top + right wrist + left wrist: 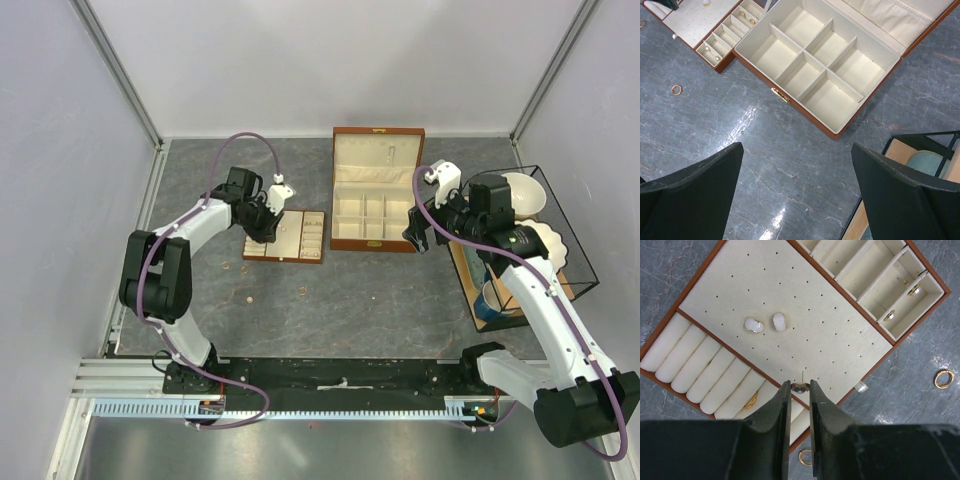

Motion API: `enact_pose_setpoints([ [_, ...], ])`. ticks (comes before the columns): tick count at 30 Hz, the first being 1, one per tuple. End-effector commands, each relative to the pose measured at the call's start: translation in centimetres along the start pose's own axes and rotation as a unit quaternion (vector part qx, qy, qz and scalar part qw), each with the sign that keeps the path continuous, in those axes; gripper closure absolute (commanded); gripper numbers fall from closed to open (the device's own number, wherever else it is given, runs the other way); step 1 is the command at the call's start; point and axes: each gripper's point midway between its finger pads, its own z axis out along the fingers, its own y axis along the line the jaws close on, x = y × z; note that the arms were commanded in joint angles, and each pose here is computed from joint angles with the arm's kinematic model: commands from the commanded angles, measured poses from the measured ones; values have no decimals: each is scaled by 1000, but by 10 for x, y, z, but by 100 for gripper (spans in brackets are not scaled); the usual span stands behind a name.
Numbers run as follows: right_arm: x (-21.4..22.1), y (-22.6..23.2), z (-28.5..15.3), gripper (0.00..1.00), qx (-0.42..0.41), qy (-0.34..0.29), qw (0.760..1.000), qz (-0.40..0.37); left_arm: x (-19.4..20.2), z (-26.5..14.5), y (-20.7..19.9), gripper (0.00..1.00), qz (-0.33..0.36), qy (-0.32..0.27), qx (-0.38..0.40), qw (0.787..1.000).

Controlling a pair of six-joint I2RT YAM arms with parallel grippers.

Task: Organize the mixed jewelry
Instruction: Place the jewelry in the compartment layer.

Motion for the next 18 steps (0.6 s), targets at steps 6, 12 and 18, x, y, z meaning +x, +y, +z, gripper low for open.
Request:
enact_pose_setpoints([
  [6,-10,2,-1,2,-6,-21,1000,-6,6,5,2,78,24,28,15,999],
  [12,-10,2,-1,2,-5,-21,1000,-6,3,5,3,78,20,25,17,999],
  [18,-10,2,-2,2,-4,-22,1000,-6,-3,4,6,78,21,18,13,1000],
])
